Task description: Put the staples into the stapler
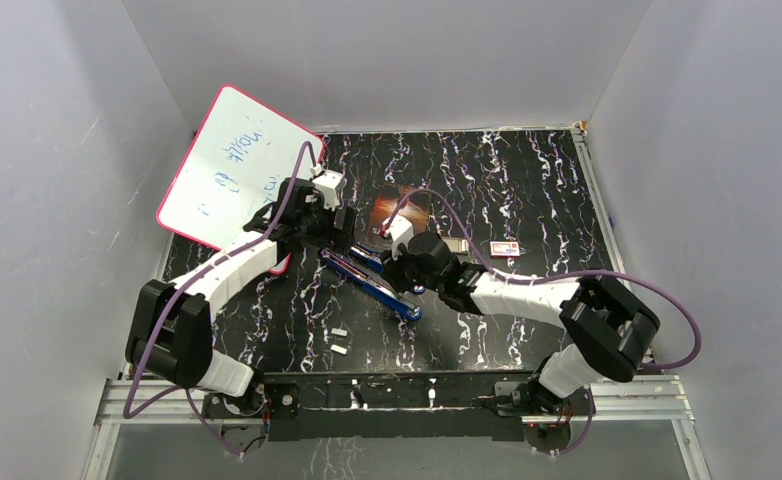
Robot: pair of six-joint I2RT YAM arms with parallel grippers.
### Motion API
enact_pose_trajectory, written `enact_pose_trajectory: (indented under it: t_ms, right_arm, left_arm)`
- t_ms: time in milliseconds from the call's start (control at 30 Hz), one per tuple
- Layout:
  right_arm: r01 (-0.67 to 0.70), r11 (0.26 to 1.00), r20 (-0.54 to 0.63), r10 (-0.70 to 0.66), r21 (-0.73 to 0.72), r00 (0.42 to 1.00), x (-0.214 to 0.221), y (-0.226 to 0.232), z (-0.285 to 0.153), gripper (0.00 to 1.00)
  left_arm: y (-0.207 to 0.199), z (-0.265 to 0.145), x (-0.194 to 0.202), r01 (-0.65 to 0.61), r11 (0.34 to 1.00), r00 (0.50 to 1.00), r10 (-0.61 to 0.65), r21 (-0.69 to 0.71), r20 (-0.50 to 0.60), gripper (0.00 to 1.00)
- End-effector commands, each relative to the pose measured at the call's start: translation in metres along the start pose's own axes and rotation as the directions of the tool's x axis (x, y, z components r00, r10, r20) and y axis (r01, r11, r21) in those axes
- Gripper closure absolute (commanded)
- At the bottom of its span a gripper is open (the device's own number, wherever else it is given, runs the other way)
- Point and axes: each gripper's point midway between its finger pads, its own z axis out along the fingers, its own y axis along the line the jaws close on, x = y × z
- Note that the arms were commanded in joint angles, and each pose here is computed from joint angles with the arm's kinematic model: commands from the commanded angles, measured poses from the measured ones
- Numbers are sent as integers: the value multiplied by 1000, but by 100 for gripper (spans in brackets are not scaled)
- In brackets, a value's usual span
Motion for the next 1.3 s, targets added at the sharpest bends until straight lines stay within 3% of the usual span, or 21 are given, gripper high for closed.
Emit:
enact_pose_trajectory:
  t_ms: [0,300,567,1267]
  right_arm:
    - [-75,997,22,76,-31,997,-16,-5,6,63]
    - [-70,996,-57,67,-58,996,2,-4,9,67]
    - [-62,990,-60,55,-123,997,2,7,14,64]
    - [-70,995,-158,59,-66,986,35,-3,13,64]
  left_arm:
    - [-2,-10,-9,-16,1000,999,16,-3,28,2]
    - [-1,-10,-9,-18,1000,999,19,-5,27,2]
    - [-1,-10,-9,-20,1000,999,20,-8,26,2]
    - [-2,-10,-9,-20,1000,999,21,-5,27,2]
